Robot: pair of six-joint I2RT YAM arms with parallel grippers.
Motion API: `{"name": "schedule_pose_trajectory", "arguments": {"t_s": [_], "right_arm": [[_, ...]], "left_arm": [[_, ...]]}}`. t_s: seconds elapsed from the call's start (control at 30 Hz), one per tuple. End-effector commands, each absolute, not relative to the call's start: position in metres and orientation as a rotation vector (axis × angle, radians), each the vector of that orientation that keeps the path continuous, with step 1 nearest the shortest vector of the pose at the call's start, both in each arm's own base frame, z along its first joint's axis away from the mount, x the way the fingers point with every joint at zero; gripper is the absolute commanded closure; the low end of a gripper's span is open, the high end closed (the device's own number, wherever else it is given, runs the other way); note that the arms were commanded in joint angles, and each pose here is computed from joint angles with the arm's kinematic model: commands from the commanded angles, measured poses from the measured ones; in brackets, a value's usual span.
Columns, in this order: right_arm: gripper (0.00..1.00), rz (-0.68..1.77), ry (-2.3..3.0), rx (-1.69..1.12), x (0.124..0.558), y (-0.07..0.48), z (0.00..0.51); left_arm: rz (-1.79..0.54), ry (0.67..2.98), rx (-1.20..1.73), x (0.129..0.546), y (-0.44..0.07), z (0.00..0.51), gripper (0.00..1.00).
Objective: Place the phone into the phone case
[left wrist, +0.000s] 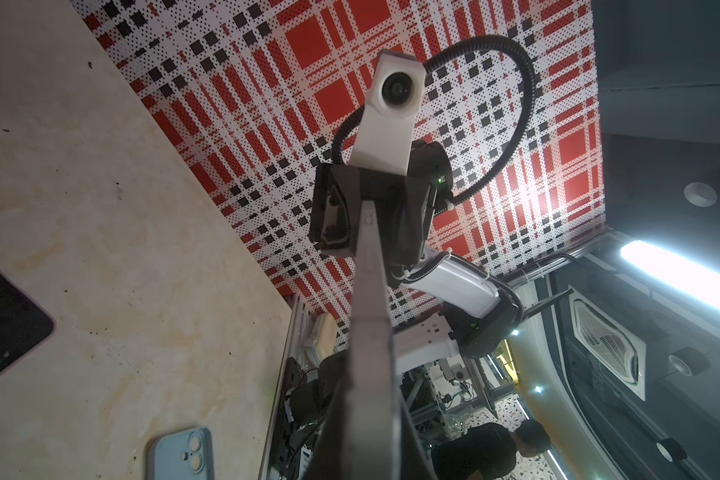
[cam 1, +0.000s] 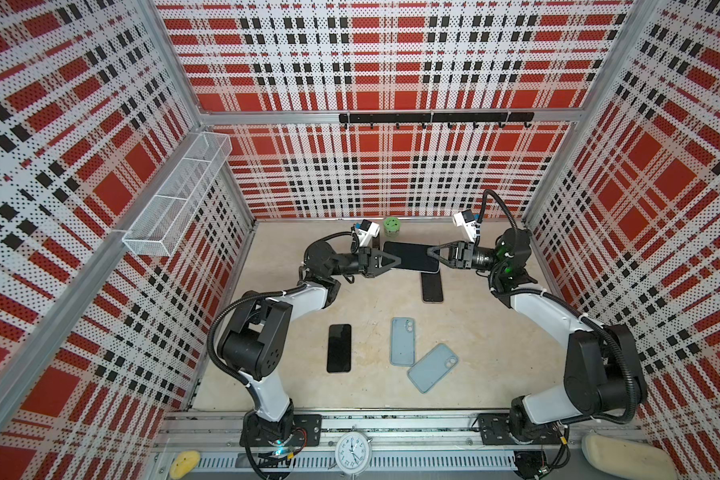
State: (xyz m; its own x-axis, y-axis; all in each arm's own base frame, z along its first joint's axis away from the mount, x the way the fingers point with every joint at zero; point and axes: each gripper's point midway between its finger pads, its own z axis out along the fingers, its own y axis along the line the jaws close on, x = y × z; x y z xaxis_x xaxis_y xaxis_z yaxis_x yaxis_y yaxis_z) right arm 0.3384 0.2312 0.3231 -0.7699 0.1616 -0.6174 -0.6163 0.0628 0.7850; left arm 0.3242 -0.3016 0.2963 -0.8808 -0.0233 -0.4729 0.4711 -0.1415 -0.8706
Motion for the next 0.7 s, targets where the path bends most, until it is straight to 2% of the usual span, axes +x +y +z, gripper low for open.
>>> {"name": "schedule_pose_trajectory", "arguments": {"t_s": [0.0,0.23,0.5,0.67], "right_arm": [[0.67,1.761,1.732,-0.524,0.34,0.237,0.333],[0.76,1.786,1.737,-0.56,0.336,0.249,0.332],[0.9,1.791,1.742,-0.562,0.335,0.25,0.33],[1.0,1.78,1.736,-0.557,0.333,0.249,0.332]], "left_arm": [[-2.103,1.758,0.572,0.319,-0.302,0.312,1.0],[-2.105,1.766,0.568,0.32,-0.303,0.309,1.0],[-2.1,1.76,0.551,0.323,-0.3,0.311,0.99],[-2.065,1.73,0.52,0.329,-0.292,0.317,0.83]]}}
